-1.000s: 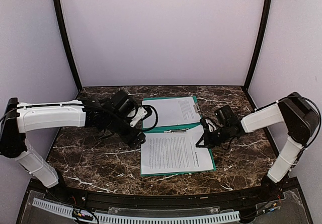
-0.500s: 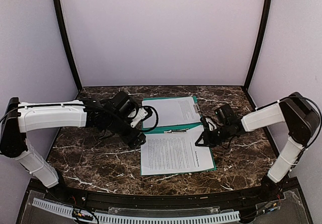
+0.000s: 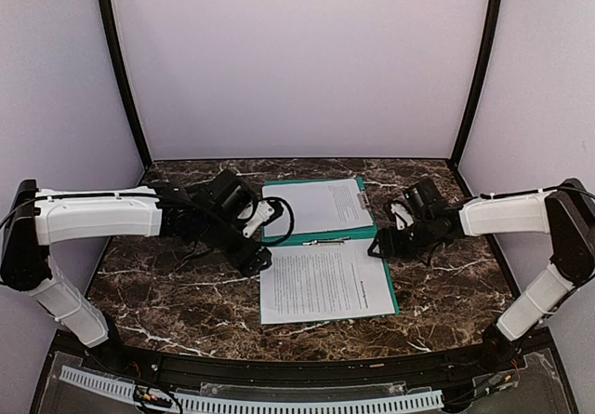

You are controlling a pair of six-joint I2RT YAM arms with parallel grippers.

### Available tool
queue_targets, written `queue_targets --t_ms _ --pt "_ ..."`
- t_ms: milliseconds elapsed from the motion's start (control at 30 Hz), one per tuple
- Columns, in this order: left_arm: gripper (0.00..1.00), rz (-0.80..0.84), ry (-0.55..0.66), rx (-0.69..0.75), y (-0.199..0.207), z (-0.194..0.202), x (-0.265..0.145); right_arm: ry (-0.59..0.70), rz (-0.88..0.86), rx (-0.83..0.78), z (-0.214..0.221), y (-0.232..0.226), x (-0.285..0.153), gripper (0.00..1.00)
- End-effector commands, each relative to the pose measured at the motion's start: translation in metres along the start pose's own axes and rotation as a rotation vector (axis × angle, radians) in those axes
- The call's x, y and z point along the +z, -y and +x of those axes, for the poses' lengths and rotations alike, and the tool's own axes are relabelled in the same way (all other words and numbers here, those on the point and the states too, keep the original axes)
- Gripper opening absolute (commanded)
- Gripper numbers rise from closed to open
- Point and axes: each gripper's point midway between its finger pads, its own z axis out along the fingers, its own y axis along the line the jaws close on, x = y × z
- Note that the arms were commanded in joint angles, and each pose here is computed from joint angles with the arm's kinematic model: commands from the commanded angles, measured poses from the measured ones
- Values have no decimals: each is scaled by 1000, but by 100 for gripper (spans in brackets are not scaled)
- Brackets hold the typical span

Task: Put the files into the folder
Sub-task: Place the file in the spring clip on the folder, then close the spring clip on the folder with some files.

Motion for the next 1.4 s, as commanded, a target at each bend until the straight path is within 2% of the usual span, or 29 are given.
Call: queue_targets --t_ms 0,133,400,800,1367 --pt "90 108 24 -58 23 1 13 84 89 -50 -27 5 -22 75" --pt "89 284 80 -127 55 -10 24 107 49 -79 -43 -7 -20 78" --pt "87 432 63 -200 91 -16 57 104 -77 -112 -69 -34 8 79" --pt "84 499 10 -204 123 -12 80 43 -139 -126 -67 -48 41 77" --pt "82 458 -69 -215 121 13 102 3 -198 -108 -60 -55 57 77"
